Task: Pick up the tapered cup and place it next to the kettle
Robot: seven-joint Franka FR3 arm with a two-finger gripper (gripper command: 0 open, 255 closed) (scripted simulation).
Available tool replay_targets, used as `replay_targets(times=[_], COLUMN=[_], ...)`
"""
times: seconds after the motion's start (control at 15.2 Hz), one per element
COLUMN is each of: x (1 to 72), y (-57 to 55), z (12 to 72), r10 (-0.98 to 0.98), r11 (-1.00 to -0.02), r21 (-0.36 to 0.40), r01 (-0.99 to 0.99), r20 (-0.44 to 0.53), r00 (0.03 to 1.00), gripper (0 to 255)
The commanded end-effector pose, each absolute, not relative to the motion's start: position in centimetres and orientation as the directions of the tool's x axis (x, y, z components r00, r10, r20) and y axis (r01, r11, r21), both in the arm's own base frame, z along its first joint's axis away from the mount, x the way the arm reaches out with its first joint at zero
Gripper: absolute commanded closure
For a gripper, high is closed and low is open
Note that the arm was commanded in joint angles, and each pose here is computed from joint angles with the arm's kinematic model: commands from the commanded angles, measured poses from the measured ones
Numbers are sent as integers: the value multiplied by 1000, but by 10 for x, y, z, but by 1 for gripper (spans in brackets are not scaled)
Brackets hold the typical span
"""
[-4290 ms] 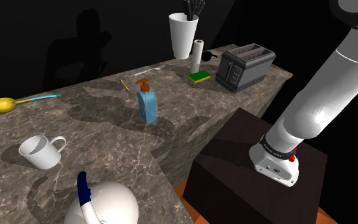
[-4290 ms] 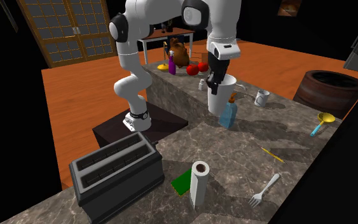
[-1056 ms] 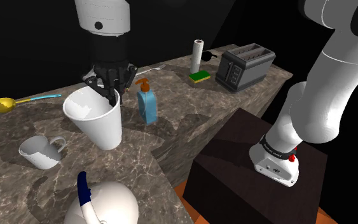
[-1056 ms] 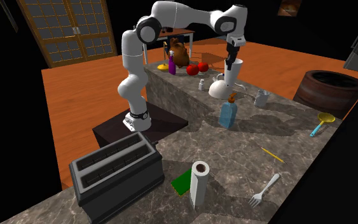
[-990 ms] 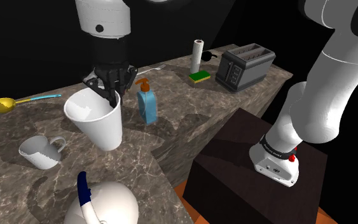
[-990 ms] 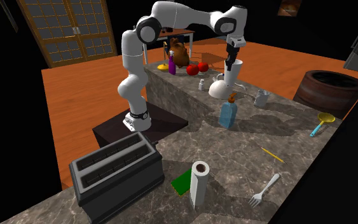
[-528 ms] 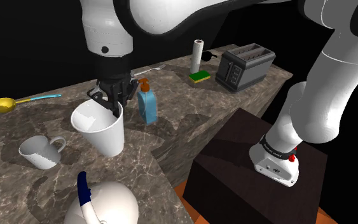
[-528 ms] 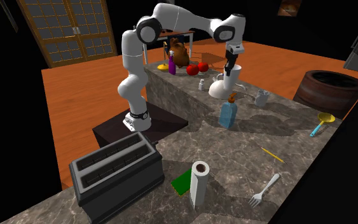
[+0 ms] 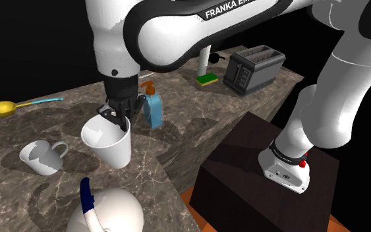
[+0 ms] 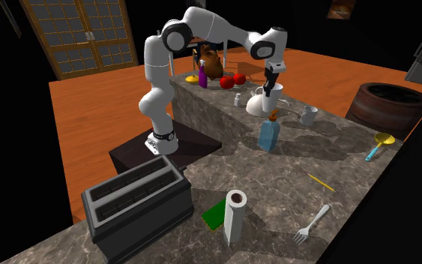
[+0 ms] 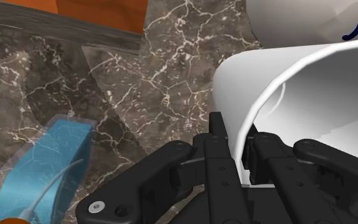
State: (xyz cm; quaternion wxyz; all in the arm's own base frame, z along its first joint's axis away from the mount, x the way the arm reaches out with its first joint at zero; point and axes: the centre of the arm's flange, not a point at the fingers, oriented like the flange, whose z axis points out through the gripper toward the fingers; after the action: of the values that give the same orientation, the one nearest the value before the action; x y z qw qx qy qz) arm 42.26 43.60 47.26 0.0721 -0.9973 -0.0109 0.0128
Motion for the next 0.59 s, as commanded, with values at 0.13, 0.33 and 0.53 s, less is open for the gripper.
replay_targets(times=[0.13,0.33,0.53], x=[421,421,421], y=[436,436,436], z=[452,436,420], r10=[24,24,24], r11=[-989,-989,-989], r21=[-145,-145,-145], r01=[20,20,20], r20=[-23,-23,-23], r00=[999,999,999], gripper=[255,255,255])
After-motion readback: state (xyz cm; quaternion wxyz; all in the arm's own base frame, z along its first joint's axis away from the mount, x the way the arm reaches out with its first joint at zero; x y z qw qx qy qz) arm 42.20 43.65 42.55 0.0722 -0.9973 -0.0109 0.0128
